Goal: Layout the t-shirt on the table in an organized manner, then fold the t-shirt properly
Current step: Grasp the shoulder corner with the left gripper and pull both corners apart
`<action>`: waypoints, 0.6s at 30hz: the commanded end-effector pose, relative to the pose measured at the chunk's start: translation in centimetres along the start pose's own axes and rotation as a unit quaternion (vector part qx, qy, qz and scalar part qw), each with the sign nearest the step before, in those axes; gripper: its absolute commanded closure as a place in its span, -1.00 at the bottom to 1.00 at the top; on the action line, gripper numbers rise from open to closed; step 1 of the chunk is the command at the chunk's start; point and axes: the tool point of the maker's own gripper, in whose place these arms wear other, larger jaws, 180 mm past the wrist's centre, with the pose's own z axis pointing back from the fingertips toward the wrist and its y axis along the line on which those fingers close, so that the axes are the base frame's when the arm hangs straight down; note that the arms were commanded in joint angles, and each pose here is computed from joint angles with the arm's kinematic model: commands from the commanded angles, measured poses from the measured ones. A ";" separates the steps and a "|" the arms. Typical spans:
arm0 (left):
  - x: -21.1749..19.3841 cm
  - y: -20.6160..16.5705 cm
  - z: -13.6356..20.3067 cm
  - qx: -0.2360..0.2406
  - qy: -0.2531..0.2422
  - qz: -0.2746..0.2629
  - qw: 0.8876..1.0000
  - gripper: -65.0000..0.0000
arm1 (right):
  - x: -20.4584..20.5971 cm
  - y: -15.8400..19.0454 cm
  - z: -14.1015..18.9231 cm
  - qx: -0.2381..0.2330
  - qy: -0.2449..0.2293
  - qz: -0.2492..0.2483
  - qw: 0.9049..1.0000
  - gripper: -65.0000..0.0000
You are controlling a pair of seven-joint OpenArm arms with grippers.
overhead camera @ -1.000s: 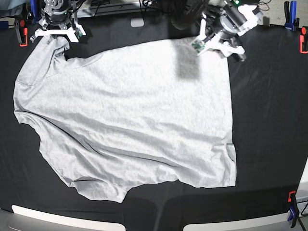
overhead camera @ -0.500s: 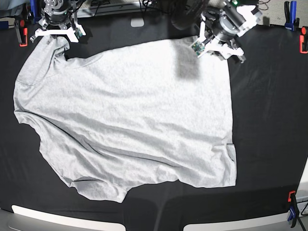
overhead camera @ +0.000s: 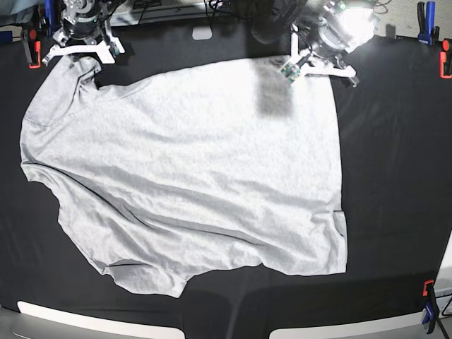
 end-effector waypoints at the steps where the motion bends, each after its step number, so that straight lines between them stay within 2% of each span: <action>1: -2.3 1.1 0.1 0.023 0.051 -0.007 0.998 1.00 | -0.1 -1.2 0.1 -0.022 0.001 0.007 1.000 1.00; 6: -2.6 2.4 0.3 0.060 0.061 -0.024 0.996 1.00 | -1.4 -1.8 0.4 -0.030 0.007 0.038 0.999 1.00; 10: -2.7 4.3 0.7 0.113 0.065 -0.013 0.991 1.00 | -3.1 -1.7 1.4 -0.023 0.005 0.071 0.997 1.00; 13: -2.7 5.7 1.2 0.153 0.066 -0.009 0.986 1.00 | -4.0 -1.9 2.8 -0.021 0.000 0.074 0.997 1.00; 18: -3.0 6.0 2.6 0.161 0.084 0.009 0.983 1.00 | -4.6 -2.1 5.3 -0.011 -0.004 0.077 0.997 1.00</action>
